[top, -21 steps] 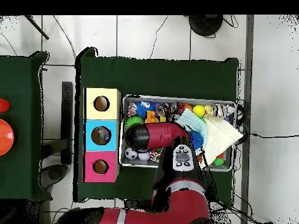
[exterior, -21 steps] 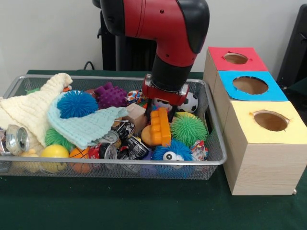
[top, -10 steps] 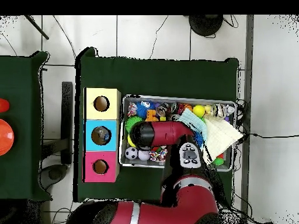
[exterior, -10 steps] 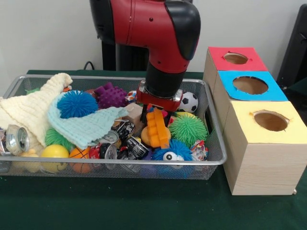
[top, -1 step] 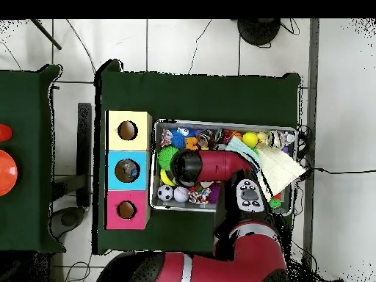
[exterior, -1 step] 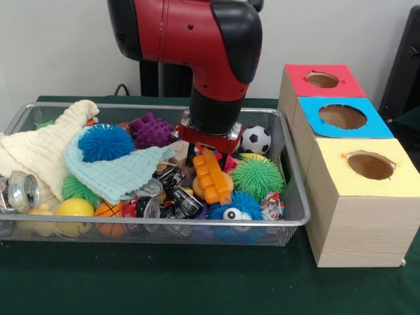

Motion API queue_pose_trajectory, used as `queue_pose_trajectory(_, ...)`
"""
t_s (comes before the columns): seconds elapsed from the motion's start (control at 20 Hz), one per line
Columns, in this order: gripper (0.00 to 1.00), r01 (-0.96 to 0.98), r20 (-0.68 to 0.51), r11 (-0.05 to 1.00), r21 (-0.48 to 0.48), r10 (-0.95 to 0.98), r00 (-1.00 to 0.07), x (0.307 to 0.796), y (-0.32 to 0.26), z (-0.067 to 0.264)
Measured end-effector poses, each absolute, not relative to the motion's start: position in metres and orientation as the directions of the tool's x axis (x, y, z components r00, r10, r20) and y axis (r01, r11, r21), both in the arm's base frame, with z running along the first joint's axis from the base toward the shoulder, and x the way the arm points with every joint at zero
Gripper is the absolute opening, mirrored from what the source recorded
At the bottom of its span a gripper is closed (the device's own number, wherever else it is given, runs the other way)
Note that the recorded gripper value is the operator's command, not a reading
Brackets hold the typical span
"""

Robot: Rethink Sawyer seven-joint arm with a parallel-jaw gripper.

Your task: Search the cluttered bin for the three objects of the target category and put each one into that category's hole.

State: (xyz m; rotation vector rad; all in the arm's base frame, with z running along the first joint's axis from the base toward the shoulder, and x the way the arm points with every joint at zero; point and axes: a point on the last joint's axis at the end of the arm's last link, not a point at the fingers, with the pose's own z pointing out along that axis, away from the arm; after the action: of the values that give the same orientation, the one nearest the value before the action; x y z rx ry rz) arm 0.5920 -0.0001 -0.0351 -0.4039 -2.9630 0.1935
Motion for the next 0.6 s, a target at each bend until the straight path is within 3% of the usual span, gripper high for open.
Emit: queue_pose_trajectory(0.6,1.00,0.290,0.187,0.946,-0.143,0.314,-0.931,0.600,0.006,-0.002)
